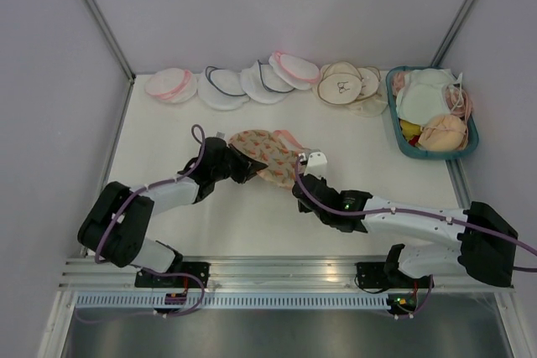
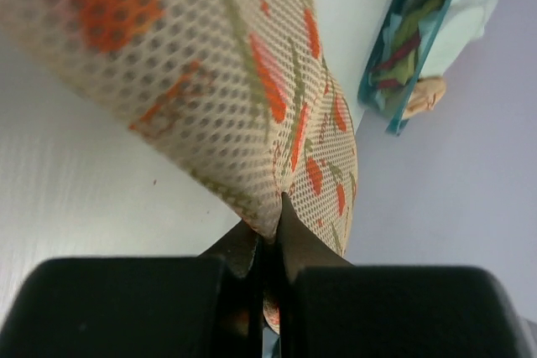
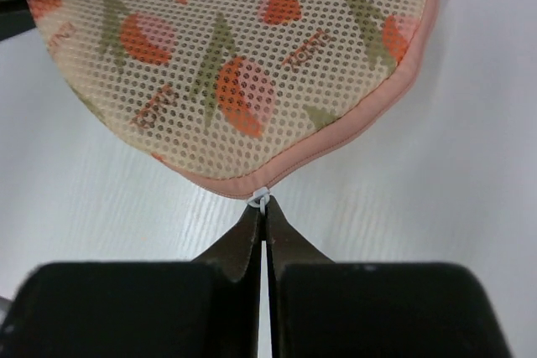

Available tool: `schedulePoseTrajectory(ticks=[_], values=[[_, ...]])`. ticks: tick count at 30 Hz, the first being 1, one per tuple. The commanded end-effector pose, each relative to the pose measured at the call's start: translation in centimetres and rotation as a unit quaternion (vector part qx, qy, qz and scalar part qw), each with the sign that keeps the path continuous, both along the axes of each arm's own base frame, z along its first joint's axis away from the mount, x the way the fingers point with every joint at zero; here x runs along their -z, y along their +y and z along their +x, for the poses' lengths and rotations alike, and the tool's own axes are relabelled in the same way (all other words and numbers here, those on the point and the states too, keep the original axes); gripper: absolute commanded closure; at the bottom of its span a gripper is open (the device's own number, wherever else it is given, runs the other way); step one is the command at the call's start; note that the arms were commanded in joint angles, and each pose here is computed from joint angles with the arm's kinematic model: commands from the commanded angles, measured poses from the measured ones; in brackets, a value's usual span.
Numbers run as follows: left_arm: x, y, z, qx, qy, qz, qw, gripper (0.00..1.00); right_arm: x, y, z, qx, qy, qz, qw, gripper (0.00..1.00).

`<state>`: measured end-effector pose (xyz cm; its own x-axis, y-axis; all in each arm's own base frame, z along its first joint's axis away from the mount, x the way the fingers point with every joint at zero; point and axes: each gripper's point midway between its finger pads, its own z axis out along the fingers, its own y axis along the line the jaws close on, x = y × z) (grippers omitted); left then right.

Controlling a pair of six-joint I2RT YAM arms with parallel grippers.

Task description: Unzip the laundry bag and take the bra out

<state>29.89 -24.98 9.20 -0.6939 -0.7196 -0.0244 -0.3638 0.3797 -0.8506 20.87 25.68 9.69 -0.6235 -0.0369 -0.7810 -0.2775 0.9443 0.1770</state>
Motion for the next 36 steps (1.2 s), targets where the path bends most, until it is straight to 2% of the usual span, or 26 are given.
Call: schedulePoseTrajectory(ticks=[1,3,4,6,9,11,12,13,14,15,16,20,21,25,26,27,29,31,32,36], values=[[-2.8,-1.1,1.2,0.146,-0.127,0.03,0.981,0.98,0.9,-5.1,-0.3,0.051,0.019,-0.134,0.989,1.0],[-3.1,-1.5,0.6,0.218,-0.15,0.044,0.963,0.98,0.8,-6.5,0.1,0.072,0.014,-0.183,0.98,1.0],[-2.5,-1.0,0.8,0.231,-0.146,0.051,0.961,0.98,0.9,-6.9,0.1,0.08,0.016,-0.193,0.978,1.0],[-2.7,-0.6,0.0,0.304,-0.162,0.063,0.937,0.98,1.2,-7.8,0.1,0.087,0.02,-0.222,0.971,0.99],[-2.4,1.3,1.3,0.329,-0.171,0.097,0.924,0.98,2.3,-8.2,0.0,0.079,0.041,-0.23,0.969,1.0],[-1.9,2.7,2.0,0.314,-0.157,0.11,0.93,0.94,2.6,-8.0,0.0,0.072,0.048,-0.225,0.971,1.0],[-1.9,2.8,2.2,0.31,-0.159,0.114,0.93,0.81,2.7,-7.8,-0.1,0.068,0.052,-0.22,0.972,1.0],[-1.8,2.8,2.5,0.305,-0.16,0.114,0.932,0.61,2.6,-7.6,-0.1,0.067,0.051,-0.216,0.973,1.0],[-1.6,2.8,2.4,0.302,-0.155,0.109,0.934,0.36,2.5,-7.4,-0.1,0.062,0.052,-0.212,0.974,0.99],[-1.6,2.7,2.5,0.291,-0.15,0.105,0.939,0.27,2.5,-7.1,-0.2,0.054,0.054,-0.208,0.975,1.0],[-1.5,3.0,2.7,0.279,-0.146,0.111,0.943,0.12,2.2,-6.6,-0.2,0.048,0.053,-0.195,0.978,1.0],[-2.0,4.6,1.8,0.191,-0.13,0.145,0.962,0.1,2.3,-4.9,-0.7,0.01,0.06,-0.154,0.986,1.0],[-4.7,4.8,1.6,0.162,-0.17,0.152,0.96,0.1,2.5,-4.5,-0.9,-0.001,0.064,-0.145,0.987,1.0],[-7.7,1.7,-3.5,0.156,-0.208,0.114,0.959,0.04,2.3,-1.1,-1.4,-0.062,0.067,-0.083,0.992,1.0],[-6.5,1.7,-4.7,0.146,-0.176,0.096,0.969,0.04,2.3,0.5,-2.4,-0.101,0.088,-0.056,0.989,1.0],[-6.8,1.8,-5.7,0.14,-0.172,0.077,0.972,0.04,2.2,1.6,-2.9,-0.126,0.092,-0.034,0.987,1.0],[-4.5,2.1,-7.5,0.128,-0.118,0.046,0.984,0.04,1.1,5.1,-4.3,-0.195,0.098,0.045,0.975,1.0],[-4.5,2.1,-9.0,0.127,-0.109,0.015,0.986,0.04,0.4,7.1,-4.2,-0.214,0.086,0.087,0.969,1.0],[-3.0,2.3,-11.1,0.116,-0.068,-0.018,0.991,0.04,-0.4,9.1,-4.3,-0.234,0.09,0.121,0.96,1.0],[-2.4,2.8,-12.6,0.098,-0.042,-0.049,0.993,0.04,-1.1,11.3,-4.1,-0.248,0.084,0.163,0.951,1.0]])
